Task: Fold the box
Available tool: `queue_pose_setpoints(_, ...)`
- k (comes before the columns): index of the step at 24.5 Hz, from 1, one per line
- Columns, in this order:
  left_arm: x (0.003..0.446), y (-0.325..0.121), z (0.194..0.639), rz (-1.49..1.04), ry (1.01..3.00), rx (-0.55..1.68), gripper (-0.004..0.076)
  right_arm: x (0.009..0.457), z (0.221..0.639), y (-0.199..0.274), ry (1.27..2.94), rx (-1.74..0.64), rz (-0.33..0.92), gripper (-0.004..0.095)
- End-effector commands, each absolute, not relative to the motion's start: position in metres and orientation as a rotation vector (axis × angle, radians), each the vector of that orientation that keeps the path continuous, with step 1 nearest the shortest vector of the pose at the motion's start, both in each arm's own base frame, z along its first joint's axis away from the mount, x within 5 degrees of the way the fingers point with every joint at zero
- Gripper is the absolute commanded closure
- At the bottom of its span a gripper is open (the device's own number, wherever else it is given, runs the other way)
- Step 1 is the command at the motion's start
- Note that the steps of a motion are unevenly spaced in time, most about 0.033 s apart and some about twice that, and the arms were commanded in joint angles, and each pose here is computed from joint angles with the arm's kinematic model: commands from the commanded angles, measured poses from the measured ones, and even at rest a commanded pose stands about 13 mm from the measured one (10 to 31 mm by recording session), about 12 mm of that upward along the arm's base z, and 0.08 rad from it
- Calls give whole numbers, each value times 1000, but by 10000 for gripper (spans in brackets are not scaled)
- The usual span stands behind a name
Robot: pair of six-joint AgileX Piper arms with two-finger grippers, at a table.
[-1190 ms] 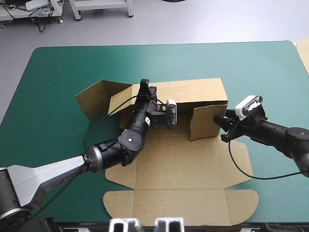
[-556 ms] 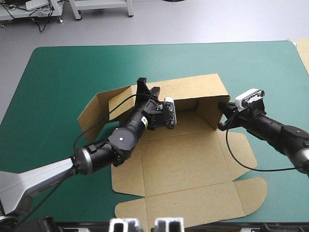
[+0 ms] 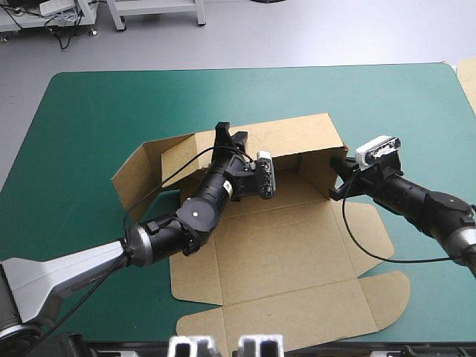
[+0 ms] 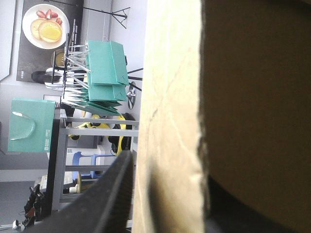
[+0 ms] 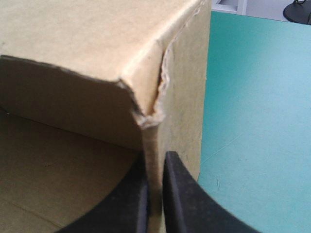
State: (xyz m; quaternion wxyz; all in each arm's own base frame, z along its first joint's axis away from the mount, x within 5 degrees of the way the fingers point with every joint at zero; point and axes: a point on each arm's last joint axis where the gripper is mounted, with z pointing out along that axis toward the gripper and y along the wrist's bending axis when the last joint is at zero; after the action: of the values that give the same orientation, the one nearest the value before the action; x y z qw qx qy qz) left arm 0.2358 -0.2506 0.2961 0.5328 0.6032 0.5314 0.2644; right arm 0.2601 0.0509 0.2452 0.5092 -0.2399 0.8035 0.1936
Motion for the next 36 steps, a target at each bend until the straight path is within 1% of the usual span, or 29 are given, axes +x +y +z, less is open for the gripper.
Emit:
queue_pose_setpoints(1, 235, -250, 325, 705, 1154, 1367, 322, 258, 262, 59, 1850, -611, 546, 909)
queue_pose_setpoints(2, 235, -251, 325, 690, 1161, 1360, 297, 258, 262, 59, 1853, -605, 540, 909)
queue_pose_setpoints(3, 234, -251, 325, 665, 1174, 1349, 288, 258, 262, 58, 1857, -602, 534, 909)
queue_pose_setpoints(7, 223, -262, 324, 593, 1162, 1353, 290, 259, 261, 57, 1872, -583, 515, 909)
queue_pose_setpoints(11, 194, -282, 326, 527, 1109, 1367, 290, 259, 260, 56, 1875, -585, 510, 909)
queue_pose_setpoints(14, 173, -293, 329, 534, 1073, 1354, 290, 260, 260, 56, 1877, -583, 506, 909)
queue_pose_setpoints(16, 157, -299, 331, 535, 1057, 1331, 305, 260, 260, 56, 1879, -578, 510, 909)
queue_pose_setpoints(18, 142, -302, 335, 540, 1040, 1308, 351, 260, 260, 56, 1881, -573, 514, 909)
queue_pose_setpoints(19, 138, -302, 338, 551, 1038, 1286, 398, 260, 260, 55, 1892, -555, 511, 909)
queue_pose_setpoints(20, 134, -300, 346, 567, 1042, 1240, 523, 260, 260, 53, 1906, -522, 494, 909)
queue_pose_setpoints(21, 134, -298, 354, 564, 1045, 1212, 608, 260, 261, 53, 1907, -516, 487, 909)
queue_pose_setpoints(22, 135, -293, 368, 552, 1050, 1166, 729, 259, 267, 52, 1895, -514, 481, 909)
queue_pose_setpoints(23, 137, -289, 376, 542, 1053, 1138, 724, 259, 270, 52, 1895, -515, 479, 908)
queue_pose_setpoints(25, 146, -271, 411, 483, 1092, 996, 724, 263, 287, 54, 1914, -513, 475, 908)
queue_pose_setpoints(26, 150, -264, 420, 474, 1109, 955, 724, 264, 292, 56, 1923, -522, 470, 908)
queue_pose_setpoints(27, 159, -249, 435, 450, 1154, 866, 724, 266, 302, 61, 1943, -557, 461, 908)
queue_pose_setpoints(29, 175, -220, 456, 425, 1223, 758, 724, 268, 325, 71, 1984, -570, 467, 908)
queue_pose_setpoints(30, 181, -208, 461, 414, 1254, 719, 724, 268, 332, 75, 2005, -605, 445, 908)
queue_pose_setpoints(31, 193, -184, 469, 393, 1315, 634, 724, 267, 347, 81, 2051, -599, 457, 908)
queue_pose_setpoints(32, 199, -170, 473, 375, 1349, 584, 724, 266, 353, 82, 2088, -601, 455, 908)
queue_pose_setpoints(33, 207, -148, 477, 352, 1397, 512, 724, 265, 365, 81, 2159, -607, 434, 908)
queue_pose_setpoints(34, 210, -137, 479, 344, 1413, 478, 724, 264, 368, 80, 2201, -599, 437, 908)
queue_pose_setpoints(36, 217, -114, 481, 342, 1458, 395, 724, 267, 377, 78, 2255, -598, 402, 909)
